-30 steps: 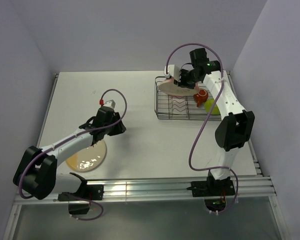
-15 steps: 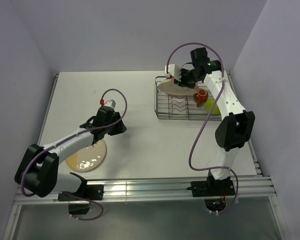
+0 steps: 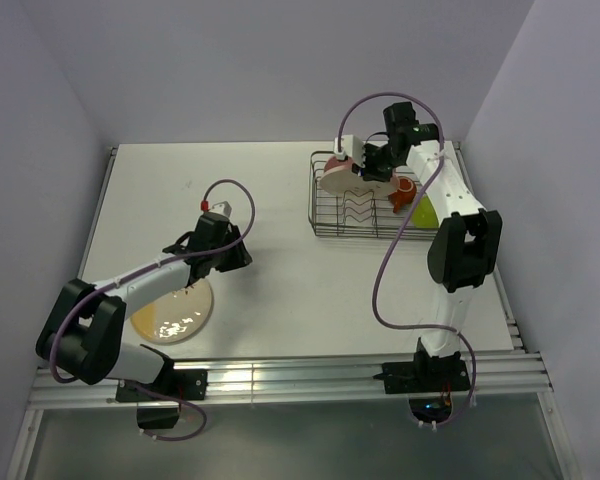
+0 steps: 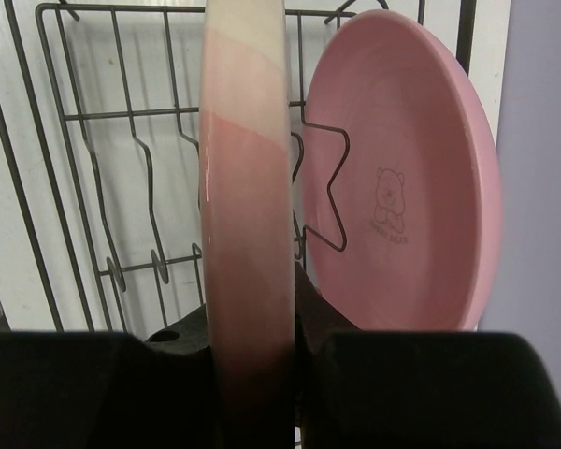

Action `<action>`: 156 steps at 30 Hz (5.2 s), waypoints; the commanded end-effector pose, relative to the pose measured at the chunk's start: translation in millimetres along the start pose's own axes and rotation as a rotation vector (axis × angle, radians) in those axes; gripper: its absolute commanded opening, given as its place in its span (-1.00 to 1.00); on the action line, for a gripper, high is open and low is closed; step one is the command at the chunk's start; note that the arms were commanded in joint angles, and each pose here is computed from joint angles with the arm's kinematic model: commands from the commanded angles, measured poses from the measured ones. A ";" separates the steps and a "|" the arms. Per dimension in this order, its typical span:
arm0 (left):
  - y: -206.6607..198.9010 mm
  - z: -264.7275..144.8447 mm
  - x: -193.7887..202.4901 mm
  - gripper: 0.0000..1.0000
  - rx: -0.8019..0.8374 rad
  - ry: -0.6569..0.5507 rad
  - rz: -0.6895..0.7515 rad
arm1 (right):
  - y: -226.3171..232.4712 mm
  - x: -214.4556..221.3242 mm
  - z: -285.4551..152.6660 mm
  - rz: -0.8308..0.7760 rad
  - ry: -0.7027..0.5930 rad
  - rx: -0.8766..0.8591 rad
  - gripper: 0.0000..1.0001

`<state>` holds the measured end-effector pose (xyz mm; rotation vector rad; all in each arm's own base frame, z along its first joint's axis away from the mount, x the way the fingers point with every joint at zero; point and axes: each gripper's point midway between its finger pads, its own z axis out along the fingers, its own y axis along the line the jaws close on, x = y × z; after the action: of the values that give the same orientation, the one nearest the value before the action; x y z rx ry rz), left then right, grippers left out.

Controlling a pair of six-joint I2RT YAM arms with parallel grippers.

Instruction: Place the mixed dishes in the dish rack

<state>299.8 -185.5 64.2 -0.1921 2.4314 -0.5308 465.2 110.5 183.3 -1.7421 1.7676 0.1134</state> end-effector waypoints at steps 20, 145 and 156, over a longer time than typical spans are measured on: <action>-2.9 6.8 -3.1 -0.21 0.028 -0.004 0.012 | -53.5 -18.0 3.4 -0.039 -0.126 0.181 -0.08; 87.5 -114.9 -40.9 -0.04 -0.341 -0.255 -0.431 | 293.1 -107.3 130.2 1.169 0.271 0.359 -1.00; 7.7 -96.7 0.4 -0.10 -0.138 -0.106 -0.267 | 258.0 -89.2 97.0 1.249 0.191 0.373 -1.00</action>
<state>239.2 -119.8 116.4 -0.6609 2.3681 -0.3202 240.2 270.7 26.5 -0.2452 2.6338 0.1083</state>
